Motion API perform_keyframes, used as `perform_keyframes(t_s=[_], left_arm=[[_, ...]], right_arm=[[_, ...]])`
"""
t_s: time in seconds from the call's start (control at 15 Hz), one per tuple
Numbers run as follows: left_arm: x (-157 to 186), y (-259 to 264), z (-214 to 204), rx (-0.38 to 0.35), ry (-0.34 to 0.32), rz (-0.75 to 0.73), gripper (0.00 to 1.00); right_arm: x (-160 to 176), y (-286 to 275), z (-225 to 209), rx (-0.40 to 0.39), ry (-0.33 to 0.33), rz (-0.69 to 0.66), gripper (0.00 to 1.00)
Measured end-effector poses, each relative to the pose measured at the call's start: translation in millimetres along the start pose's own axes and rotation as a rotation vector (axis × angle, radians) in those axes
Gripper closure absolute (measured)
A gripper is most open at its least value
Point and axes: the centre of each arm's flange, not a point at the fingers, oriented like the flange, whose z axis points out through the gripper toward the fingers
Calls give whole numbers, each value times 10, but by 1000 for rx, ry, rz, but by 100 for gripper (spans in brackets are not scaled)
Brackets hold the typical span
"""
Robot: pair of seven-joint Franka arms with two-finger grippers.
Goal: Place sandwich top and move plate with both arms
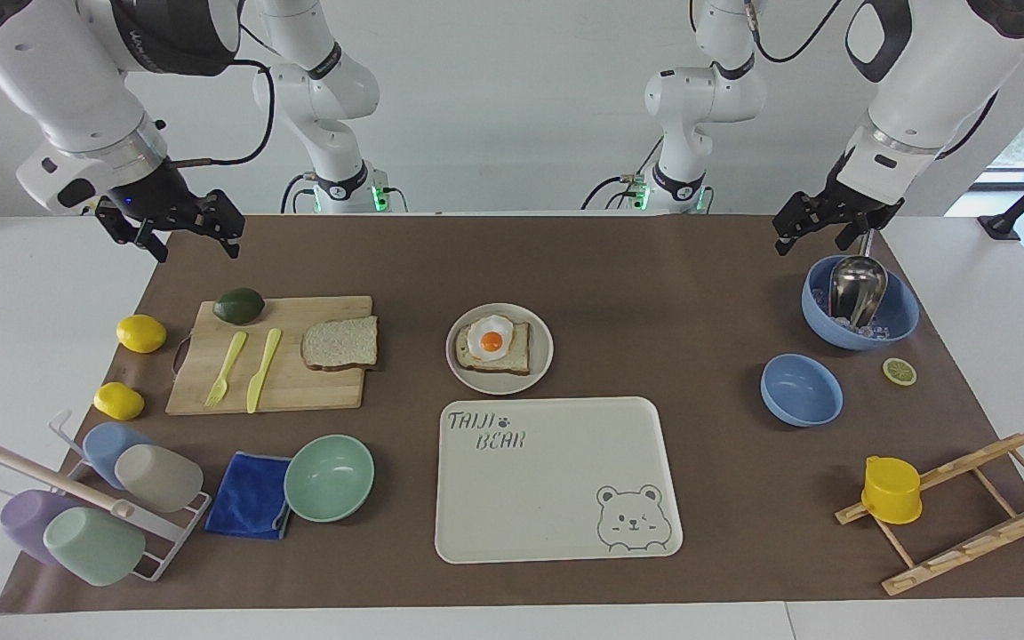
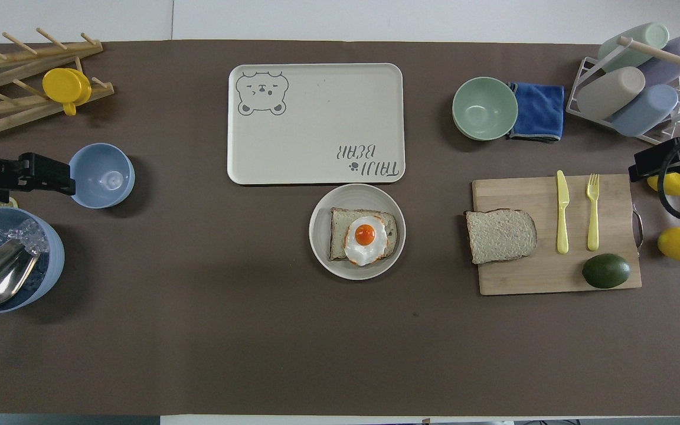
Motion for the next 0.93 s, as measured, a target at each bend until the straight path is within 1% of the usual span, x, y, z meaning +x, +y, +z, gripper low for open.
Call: perform_keyframes(t_s=[0.73, 0.8, 0.93], left_arm=[[0, 0, 0, 0, 0, 0, 0], [0, 0, 0, 0, 0, 0, 0], [0, 0, 0, 0, 0, 0, 0]], right_arm=[[-20, -70, -18, -5, 2, -13, 0], [-24, -65, 3, -26, -1, -15, 0], [1, -162, 112, -93, 22, -47, 0]])
